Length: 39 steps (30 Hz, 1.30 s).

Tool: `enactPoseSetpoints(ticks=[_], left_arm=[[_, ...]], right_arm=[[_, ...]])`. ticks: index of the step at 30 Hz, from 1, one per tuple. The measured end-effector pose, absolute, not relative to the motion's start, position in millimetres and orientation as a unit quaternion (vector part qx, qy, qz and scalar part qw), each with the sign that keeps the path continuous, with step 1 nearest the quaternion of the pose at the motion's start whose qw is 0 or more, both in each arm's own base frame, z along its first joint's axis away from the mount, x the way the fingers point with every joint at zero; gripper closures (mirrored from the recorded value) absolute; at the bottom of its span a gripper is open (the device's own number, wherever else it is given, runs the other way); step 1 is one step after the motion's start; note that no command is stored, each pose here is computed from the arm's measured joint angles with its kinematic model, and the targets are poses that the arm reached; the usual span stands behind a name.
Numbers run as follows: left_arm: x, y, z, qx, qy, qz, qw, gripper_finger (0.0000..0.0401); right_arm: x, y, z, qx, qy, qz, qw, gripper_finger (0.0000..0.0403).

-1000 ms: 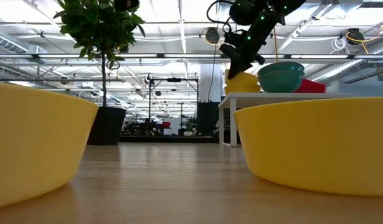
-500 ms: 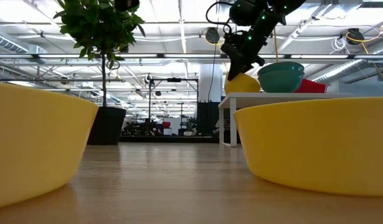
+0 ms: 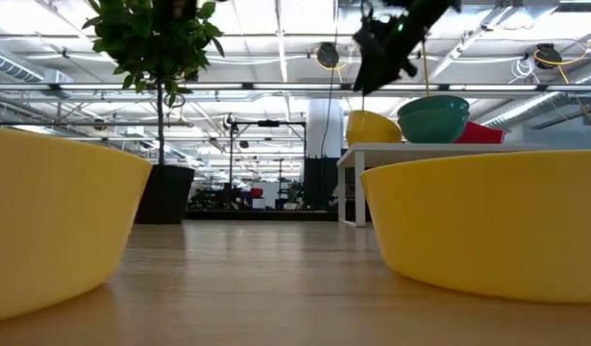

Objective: Pick & Place Mini bowls
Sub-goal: Stack the red bowl on top of the red bowls on the shelf

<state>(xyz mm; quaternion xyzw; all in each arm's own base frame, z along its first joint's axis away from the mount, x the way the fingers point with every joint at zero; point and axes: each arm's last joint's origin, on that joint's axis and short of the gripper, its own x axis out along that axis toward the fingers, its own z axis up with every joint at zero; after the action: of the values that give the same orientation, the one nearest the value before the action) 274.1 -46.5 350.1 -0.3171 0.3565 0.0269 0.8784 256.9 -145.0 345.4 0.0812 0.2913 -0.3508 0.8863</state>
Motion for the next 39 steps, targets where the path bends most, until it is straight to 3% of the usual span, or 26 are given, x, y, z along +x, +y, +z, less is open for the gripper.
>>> enactPoseSetpoints(ticks=[6, 12, 24, 27, 32, 35, 39], left_arm=[[254, -73, 325, -0.353, 0.493, 0.091, 0.790, 0.0190], [227, -100, 292, -0.347, 0.599, 0.206, 0.692, 0.0190], [180, -109, 201, -0.390, 0.657, 0.393, 0.511, 0.0190], [176, -109, 183, -0.409, 0.650, 0.397, 0.502, 0.0190], [177, -108, 165, -0.419, 0.634, 0.370, 0.535, 0.0212], [178, -108, 160, -0.394, 0.640, 0.368, 0.547, 0.0263], [182, -110, 155, -0.369, 0.655, 0.336, 0.568, 0.0363]], right_arm=[[240, -106, 375, 0.057, 0.249, -0.305, 0.917, 0.0254], [228, -66, 389, 0.034, 0.243, -0.240, 0.939, 0.0257], [216, -24, 398, 0.013, 0.235, -0.158, 0.959, 0.0247], [216, -19, 399, 0.011, 0.235, -0.148, 0.961, 0.0247], [216, -12, 397, 0.017, 0.239, -0.135, 0.961, 0.0247], [214, -7, 394, 0.027, 0.258, -0.128, 0.957, 0.0248], [211, 0, 389, 0.035, 0.287, -0.118, 0.950, 0.0258]])
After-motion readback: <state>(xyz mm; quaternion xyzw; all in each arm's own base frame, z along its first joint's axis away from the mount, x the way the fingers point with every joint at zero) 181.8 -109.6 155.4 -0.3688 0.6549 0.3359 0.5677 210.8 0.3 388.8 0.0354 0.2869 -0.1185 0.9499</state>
